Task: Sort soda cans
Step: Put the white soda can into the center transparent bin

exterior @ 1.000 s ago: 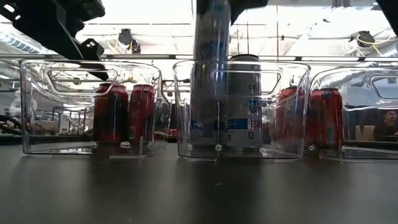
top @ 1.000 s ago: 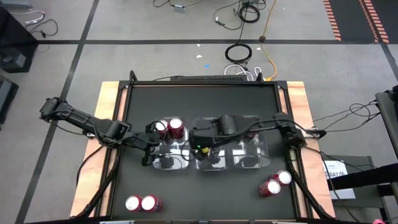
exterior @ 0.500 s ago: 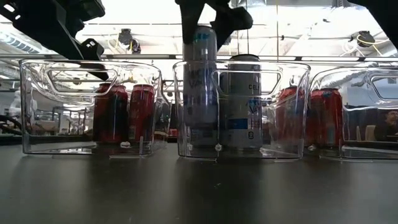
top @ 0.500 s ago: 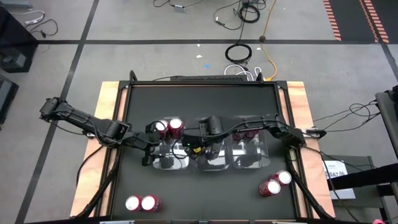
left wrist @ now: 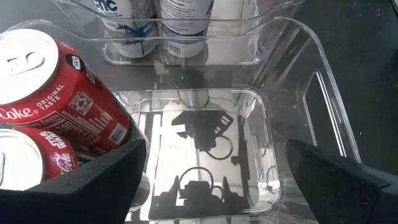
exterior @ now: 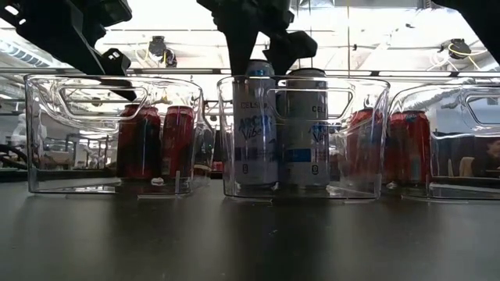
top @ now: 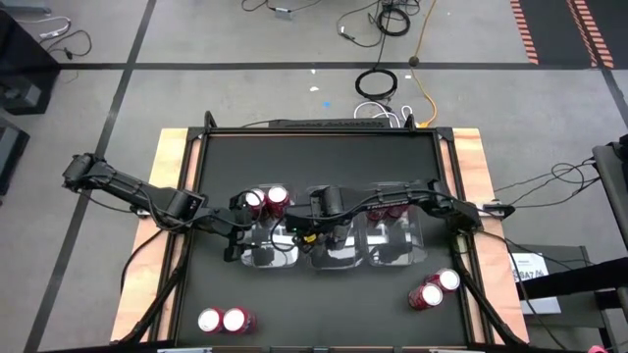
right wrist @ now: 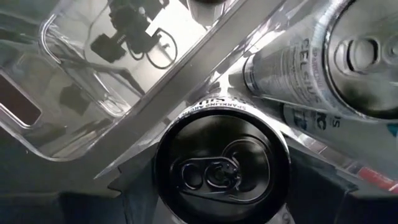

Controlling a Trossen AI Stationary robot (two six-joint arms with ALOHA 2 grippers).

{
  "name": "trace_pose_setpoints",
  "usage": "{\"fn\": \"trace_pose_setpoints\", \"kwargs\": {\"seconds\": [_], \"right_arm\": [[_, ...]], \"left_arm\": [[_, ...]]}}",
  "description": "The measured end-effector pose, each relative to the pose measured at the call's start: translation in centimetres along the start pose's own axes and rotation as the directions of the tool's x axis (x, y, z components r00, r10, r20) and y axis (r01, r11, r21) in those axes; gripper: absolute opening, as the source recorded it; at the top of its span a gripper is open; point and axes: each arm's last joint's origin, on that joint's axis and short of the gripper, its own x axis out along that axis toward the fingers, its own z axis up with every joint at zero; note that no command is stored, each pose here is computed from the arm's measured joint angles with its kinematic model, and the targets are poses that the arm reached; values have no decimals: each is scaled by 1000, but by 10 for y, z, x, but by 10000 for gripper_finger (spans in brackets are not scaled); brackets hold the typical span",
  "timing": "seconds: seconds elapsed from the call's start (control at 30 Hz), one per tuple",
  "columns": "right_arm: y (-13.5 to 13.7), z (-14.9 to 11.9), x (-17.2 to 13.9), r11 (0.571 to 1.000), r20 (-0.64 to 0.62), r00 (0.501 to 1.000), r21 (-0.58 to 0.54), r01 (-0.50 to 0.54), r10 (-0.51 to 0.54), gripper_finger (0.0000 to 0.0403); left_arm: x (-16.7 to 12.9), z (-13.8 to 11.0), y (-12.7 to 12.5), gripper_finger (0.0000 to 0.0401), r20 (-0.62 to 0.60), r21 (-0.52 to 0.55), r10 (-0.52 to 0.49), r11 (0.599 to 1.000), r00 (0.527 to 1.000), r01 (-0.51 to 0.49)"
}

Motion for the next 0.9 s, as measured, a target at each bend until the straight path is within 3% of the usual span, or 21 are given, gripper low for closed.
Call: {"fn": "trace_pose_setpoints", "kwargs": {"seconds": [0.9], "right_arm": [[1, -1, 0, 1000, 15, 1000, -28, 10, -10, 293]], "left_arm": [[0, 0, 0, 393, -1, 0, 0, 1000, 1000, 0]]}}
